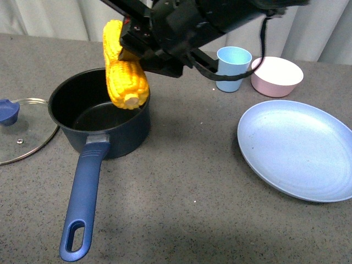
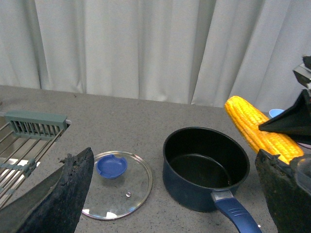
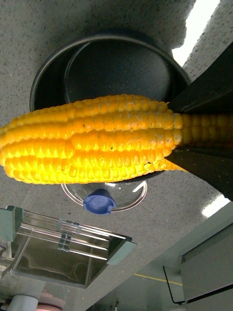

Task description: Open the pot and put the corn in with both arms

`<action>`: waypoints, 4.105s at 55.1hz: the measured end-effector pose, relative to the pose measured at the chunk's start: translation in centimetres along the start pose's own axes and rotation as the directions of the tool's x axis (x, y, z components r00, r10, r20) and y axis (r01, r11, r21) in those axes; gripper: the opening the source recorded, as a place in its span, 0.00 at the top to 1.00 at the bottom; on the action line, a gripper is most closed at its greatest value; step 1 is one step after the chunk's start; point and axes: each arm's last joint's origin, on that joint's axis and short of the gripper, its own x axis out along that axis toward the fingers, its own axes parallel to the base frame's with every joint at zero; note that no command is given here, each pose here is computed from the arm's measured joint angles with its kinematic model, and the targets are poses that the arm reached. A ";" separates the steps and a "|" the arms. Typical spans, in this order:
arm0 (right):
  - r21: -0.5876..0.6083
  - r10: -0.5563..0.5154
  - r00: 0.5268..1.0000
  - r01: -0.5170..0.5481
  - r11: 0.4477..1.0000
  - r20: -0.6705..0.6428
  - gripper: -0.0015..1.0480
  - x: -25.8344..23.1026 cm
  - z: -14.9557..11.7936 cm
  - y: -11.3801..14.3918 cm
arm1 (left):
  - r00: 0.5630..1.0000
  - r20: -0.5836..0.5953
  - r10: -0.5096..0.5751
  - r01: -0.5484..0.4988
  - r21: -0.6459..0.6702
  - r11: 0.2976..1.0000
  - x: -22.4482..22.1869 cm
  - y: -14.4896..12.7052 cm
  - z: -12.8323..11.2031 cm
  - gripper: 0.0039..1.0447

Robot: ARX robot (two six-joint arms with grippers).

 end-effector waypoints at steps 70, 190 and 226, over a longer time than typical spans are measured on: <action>-0.198 -0.191 0.907 0.280 0.939 0.375 0.09 -1.8 -0.7 0.3 | 1.000 0.000 0.000 0.000 0.000 1.000 0.0 0.0 0.0 0.06; -0.091 -0.284 0.393 0.710 0.698 0.875 0.99 -27.7 -19.9 -8.7 | 1.000 0.000 0.000 0.000 0.000 1.000 0.0 0.0 0.0 0.06; -0.094 -0.286 0.398 0.709 0.698 0.872 0.73 -28.1 -21.2 -8.5 | 1.000 0.001 -0.001 0.001 0.000 1.000 0.0 0.0 0.0 0.06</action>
